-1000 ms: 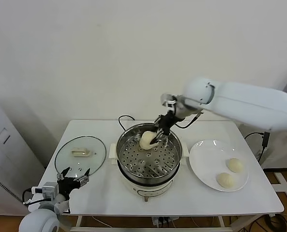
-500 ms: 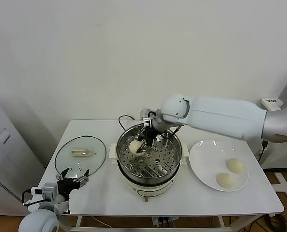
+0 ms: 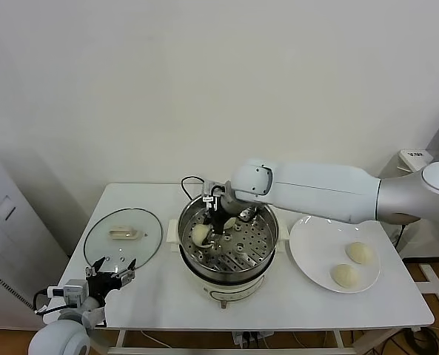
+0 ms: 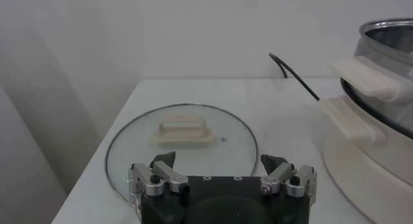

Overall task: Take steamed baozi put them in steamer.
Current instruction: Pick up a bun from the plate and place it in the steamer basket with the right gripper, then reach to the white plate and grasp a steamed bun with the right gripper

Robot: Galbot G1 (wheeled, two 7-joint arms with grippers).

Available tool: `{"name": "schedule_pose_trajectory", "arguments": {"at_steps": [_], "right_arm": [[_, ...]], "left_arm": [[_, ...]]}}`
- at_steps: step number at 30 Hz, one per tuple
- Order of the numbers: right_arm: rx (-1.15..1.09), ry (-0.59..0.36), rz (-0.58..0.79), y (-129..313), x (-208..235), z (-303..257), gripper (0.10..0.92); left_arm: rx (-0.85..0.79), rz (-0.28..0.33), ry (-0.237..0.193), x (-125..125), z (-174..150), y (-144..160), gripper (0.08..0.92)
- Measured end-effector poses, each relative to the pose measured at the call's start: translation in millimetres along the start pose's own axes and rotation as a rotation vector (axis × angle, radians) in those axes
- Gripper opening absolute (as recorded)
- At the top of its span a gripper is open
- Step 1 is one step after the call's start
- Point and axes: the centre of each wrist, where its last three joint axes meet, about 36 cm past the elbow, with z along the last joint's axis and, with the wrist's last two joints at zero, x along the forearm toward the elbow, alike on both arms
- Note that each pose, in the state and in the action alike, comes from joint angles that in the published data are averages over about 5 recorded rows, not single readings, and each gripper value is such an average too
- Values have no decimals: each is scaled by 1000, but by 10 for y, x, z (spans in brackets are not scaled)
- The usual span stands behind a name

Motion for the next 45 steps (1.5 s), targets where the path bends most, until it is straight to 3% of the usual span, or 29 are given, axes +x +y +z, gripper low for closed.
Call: {"name": "schedule_pose_trajectory", "arguments": {"at_steps": [7, 13, 19, 31, 45], "right_arm": [[2, -6, 5, -54, 73, -18, 811], [16, -7, 7, -179, 378, 66, 822], [44, 27, 22, -399, 1010, 381, 823], [40, 130, 11, -534, 1995, 1696, 823], [36, 228, -83, -243, 1799, 2860, 823]], "left_arm": [[1, -2, 1, 0, 5, 12, 823], [1, -2, -1, -2, -3, 13, 823], [-2, 3, -6, -12, -30, 5, 823], [-4, 12, -10, -1, -65, -10, 823], [-2, 15, -11, 19, -73, -27, 823]]}}
